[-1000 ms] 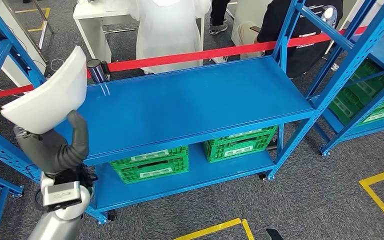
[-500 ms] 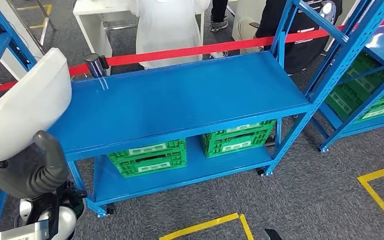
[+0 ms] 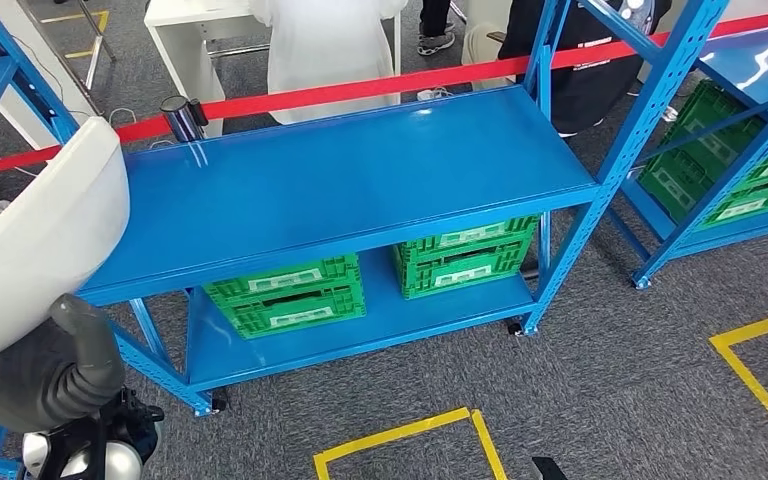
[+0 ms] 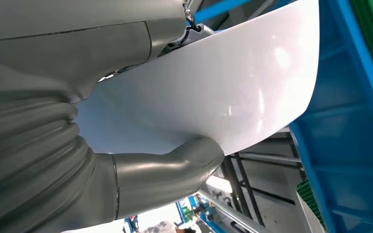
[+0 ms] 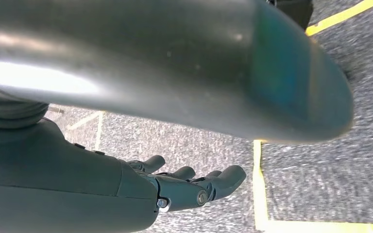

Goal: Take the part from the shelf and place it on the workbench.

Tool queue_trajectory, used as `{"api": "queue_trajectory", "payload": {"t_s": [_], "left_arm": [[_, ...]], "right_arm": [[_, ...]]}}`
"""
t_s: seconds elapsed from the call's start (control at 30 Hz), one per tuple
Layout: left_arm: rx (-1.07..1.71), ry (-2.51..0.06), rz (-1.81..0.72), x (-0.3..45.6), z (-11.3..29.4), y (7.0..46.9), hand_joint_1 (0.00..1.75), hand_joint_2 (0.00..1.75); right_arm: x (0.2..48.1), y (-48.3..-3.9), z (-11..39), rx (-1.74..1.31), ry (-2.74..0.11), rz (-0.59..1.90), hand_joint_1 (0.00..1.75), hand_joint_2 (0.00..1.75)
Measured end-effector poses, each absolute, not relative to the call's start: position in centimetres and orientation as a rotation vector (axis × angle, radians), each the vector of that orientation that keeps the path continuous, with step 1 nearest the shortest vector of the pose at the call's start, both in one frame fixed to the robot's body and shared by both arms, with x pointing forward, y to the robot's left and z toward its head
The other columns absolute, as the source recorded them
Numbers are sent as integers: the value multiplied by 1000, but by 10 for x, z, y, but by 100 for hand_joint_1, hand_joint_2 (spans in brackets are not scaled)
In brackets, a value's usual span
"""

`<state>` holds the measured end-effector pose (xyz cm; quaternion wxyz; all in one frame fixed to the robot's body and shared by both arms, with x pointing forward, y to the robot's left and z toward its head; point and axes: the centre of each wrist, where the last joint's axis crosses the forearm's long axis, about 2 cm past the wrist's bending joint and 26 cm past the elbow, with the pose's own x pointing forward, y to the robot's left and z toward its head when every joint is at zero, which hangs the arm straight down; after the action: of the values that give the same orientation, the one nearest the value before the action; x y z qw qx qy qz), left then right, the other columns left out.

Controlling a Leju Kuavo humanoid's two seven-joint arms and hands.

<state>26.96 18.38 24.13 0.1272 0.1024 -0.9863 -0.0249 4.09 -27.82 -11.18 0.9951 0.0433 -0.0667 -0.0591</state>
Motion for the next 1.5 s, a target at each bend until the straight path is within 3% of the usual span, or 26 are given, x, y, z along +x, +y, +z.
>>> {"api": "queue_trajectory", "payload": {"t_s": [1.5], "left_arm": [[359, -2886, -65, 241, 237, 179, 175, 175]], "right_arm": [[41, -274, -112, 65, -170, -142, 0, 0]]}}
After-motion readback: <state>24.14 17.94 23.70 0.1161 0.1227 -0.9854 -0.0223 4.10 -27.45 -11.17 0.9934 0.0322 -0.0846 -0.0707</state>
